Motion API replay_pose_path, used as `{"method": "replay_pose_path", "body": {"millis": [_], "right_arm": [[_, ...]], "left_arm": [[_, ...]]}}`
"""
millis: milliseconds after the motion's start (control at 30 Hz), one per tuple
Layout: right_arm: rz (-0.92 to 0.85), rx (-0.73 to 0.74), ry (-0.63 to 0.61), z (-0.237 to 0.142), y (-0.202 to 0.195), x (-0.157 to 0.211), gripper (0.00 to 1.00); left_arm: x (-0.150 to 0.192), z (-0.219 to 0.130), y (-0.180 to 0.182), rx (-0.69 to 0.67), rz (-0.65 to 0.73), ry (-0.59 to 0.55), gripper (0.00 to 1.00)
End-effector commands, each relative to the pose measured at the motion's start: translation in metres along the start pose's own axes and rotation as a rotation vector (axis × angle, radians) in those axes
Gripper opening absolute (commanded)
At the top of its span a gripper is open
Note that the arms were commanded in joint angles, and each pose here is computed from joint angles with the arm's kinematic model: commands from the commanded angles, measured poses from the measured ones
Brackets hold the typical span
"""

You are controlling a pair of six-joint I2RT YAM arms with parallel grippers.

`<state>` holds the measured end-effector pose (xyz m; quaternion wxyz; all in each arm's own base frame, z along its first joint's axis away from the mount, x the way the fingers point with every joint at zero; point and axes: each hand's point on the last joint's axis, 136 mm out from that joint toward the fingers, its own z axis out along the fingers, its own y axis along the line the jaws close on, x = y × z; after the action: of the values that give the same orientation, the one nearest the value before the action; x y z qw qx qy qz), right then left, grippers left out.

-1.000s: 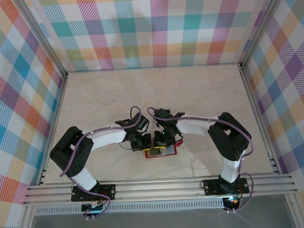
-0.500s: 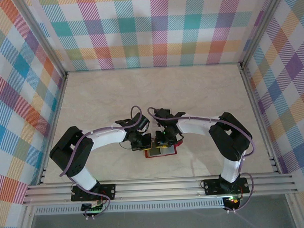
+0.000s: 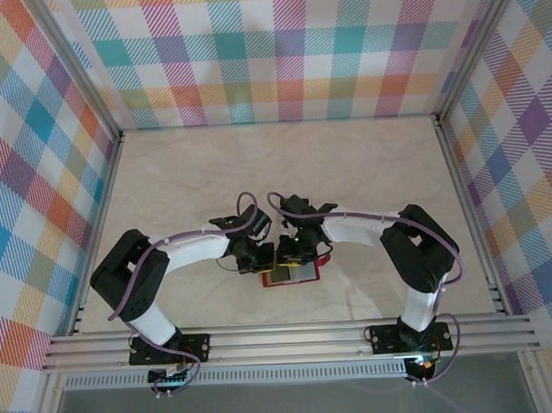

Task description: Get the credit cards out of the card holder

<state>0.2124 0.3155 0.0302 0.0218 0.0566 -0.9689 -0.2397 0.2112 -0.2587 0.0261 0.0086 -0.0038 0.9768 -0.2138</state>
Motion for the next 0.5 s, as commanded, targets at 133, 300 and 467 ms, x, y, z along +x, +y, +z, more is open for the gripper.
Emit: {"method": "replay_pose_path", "body": {"millis": [133, 300, 467], "right_arm": [[0.028, 0.009, 0.036, 0.011, -0.01, 0.005, 0.26], [0.018, -0.037, 0.039, 0.01, -0.001, 0.005, 0.26], [0.016, -0.109, 0.047, 0.011, 0.011, 0.005, 0.27]], "left_arm": [[0.012, -0.002, 0.018, -0.087, 0.0, 0.028, 0.0], [0.012, -0.001, 0.018, -0.085, 0.001, 0.031, 0.0], [0.011, 0.0, 0.018, -0.084, -0.001, 0.03, 0.0]]}}
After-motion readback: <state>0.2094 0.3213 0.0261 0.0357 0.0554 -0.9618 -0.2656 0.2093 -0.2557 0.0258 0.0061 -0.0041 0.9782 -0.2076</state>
